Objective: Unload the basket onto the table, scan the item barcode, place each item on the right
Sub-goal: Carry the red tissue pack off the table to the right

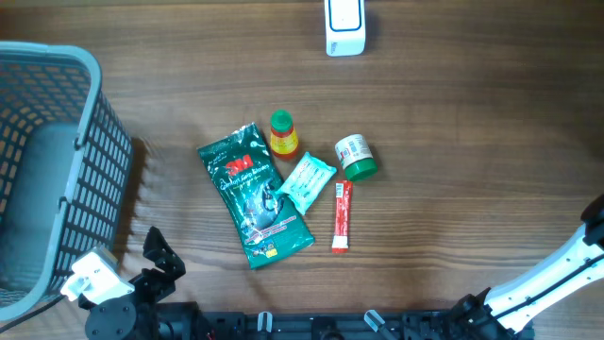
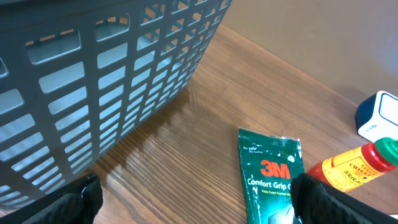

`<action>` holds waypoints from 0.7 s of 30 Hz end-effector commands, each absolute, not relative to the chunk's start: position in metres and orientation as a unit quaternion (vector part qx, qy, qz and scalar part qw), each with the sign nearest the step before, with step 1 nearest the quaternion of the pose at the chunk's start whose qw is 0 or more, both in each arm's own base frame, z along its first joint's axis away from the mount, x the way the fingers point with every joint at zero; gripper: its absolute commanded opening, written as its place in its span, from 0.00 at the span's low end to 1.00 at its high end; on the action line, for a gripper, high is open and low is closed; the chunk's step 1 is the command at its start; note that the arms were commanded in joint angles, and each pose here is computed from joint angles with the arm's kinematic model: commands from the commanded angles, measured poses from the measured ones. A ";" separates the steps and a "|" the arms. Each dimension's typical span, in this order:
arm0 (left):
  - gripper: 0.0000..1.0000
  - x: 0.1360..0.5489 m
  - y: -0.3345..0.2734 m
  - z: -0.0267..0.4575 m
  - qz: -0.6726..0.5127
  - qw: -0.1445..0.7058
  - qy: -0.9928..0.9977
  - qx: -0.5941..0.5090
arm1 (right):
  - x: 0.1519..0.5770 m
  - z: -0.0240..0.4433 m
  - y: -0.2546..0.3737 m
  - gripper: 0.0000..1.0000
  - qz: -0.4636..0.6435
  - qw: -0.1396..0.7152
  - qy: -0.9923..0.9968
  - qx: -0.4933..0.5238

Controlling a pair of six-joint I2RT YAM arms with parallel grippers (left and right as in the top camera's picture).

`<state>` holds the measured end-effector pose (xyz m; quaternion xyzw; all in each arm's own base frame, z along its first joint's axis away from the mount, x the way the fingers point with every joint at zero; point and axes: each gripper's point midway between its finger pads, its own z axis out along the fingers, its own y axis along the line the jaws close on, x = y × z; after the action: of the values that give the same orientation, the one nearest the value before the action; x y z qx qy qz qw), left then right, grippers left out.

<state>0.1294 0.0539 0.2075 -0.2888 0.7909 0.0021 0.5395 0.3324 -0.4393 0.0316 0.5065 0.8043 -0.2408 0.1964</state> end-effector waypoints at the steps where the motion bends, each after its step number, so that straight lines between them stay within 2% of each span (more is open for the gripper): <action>1: 1.00 0.130 0.052 0.209 -0.006 0.543 0.788 -0.289 | 0.335 0.028 -0.437 0.26 -0.232 0.199 0.807 0.505; 2: 1.00 0.130 0.052 0.209 -0.006 0.543 0.788 -0.289 | 0.336 0.028 -0.436 0.34 -0.231 0.199 0.808 0.504; 3: 1.00 0.130 0.052 0.209 -0.006 0.543 0.788 -0.289 | 0.337 0.028 -0.435 0.47 -0.229 0.199 0.809 0.503; 6: 1.00 0.130 0.052 0.209 -0.006 0.543 0.788 -0.289 | 0.339 0.033 -0.431 1.00 -0.222 0.201 0.812 0.501; 15: 1.00 0.130 0.052 0.209 -0.006 0.543 0.788 -0.289 | 0.369 0.115 -0.411 1.00 -0.177 0.293 0.811 0.475; 21: 1.00 0.130 0.052 0.209 -0.006 0.543 0.788 -0.289 | 0.409 0.211 -0.355 1.00 -0.090 0.404 0.803 0.430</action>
<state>0.1294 0.0539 0.2074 -0.2888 0.7910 0.0021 0.5393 0.3816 -0.3942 0.1486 0.4645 0.8081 -0.1540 0.3280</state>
